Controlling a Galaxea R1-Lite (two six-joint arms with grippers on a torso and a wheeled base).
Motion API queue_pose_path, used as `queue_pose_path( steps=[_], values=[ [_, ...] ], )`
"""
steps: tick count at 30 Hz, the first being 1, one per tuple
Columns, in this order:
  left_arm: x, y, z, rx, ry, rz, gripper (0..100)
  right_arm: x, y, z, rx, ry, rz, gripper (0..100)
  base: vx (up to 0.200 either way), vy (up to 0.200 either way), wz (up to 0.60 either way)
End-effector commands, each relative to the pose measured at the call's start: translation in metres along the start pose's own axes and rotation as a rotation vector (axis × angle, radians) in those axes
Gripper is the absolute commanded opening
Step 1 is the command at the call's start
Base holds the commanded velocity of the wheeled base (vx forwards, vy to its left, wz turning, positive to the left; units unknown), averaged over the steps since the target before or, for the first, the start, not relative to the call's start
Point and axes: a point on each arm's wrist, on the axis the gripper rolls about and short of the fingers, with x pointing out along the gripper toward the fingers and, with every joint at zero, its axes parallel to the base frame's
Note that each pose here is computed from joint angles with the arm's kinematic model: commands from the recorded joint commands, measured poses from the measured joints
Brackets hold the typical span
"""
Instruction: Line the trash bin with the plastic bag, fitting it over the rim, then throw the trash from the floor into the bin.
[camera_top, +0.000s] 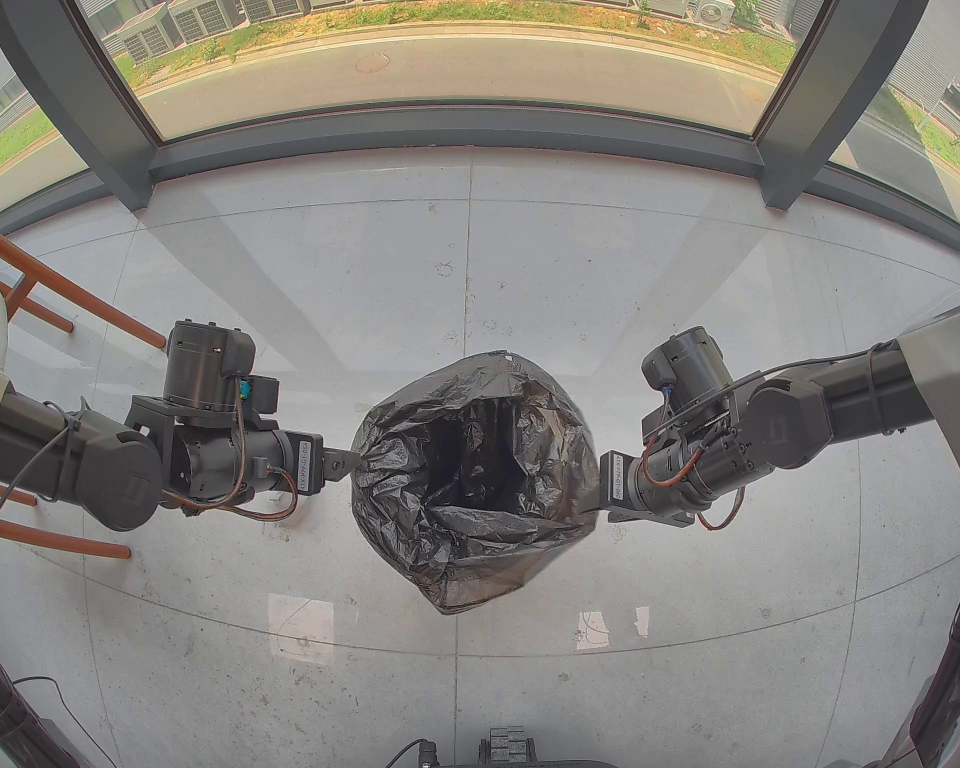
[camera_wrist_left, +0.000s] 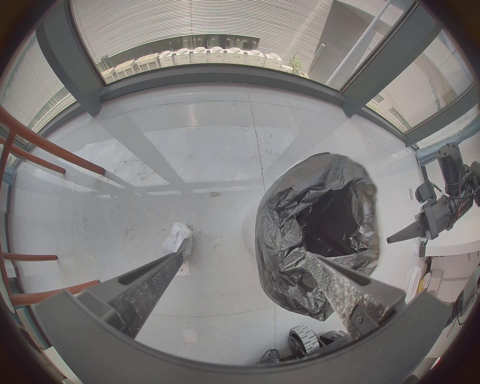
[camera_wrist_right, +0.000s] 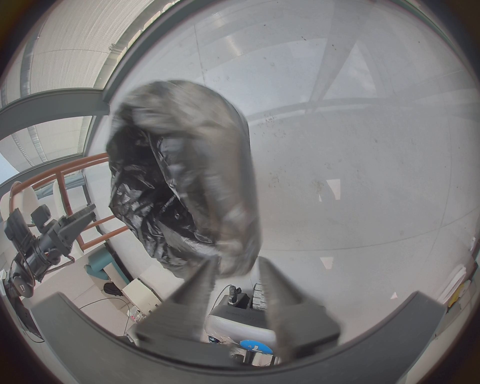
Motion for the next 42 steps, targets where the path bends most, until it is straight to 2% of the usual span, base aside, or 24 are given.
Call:
queue_pose_path(
  steps=[1, 7, 8, 11, 17, 20, 26, 42],
  values=[
    [-0.015, 0.001, 0.004, -0.005, -0.033, -0.007, 100, -0.027, -0.001, -0.006, -0.002, -0.023, 0.018, 100, 0.000, 0.000, 0.00],
    [-0.034, 0.003, 0.002, -0.022, -0.055, -0.017, 100, -0.071, -0.014, -0.017, 0.028, -0.077, 0.034, 100, 0.000, 0.000, 0.00],
    [-0.045, 0.004, 0.001, -0.069, -0.067, -0.043, 100, -0.093, -0.022, -0.018, 0.051, -0.120, 0.044, 100, 0.000, 0.000, 0.00],
    [-0.061, 0.005, -0.006, -0.133, -0.070, -0.076, 100, -0.127, -0.034, -0.024, 0.080, -0.179, 0.069, 100, 0.000, 0.000, 0.00],
    [-0.089, 0.009, -0.029, -0.199, -0.058, -0.105, 100, -0.166, -0.052, -0.043, 0.107, -0.249, 0.088, 100, 0.000, 0.000, 0.00],
    [-0.089, 0.011, -0.034, -0.236, -0.060, -0.103, 100, -0.174, -0.054, -0.051, 0.110, -0.259, 0.091, 100, 0.000, 0.067, 0.00],
    [-0.089, 0.010, -0.029, -0.236, -0.115, -0.114, 100, -0.177, -0.061, -0.064, 0.120, -0.257, 0.080, 100, 0.000, 0.200, 0.00],
    [-0.084, 0.011, -0.040, -0.235, -0.077, -0.097, 100, -0.176, -0.062, -0.063, 0.121, -0.262, 0.077, 100, 0.000, 0.200, 0.00]
  ],
)
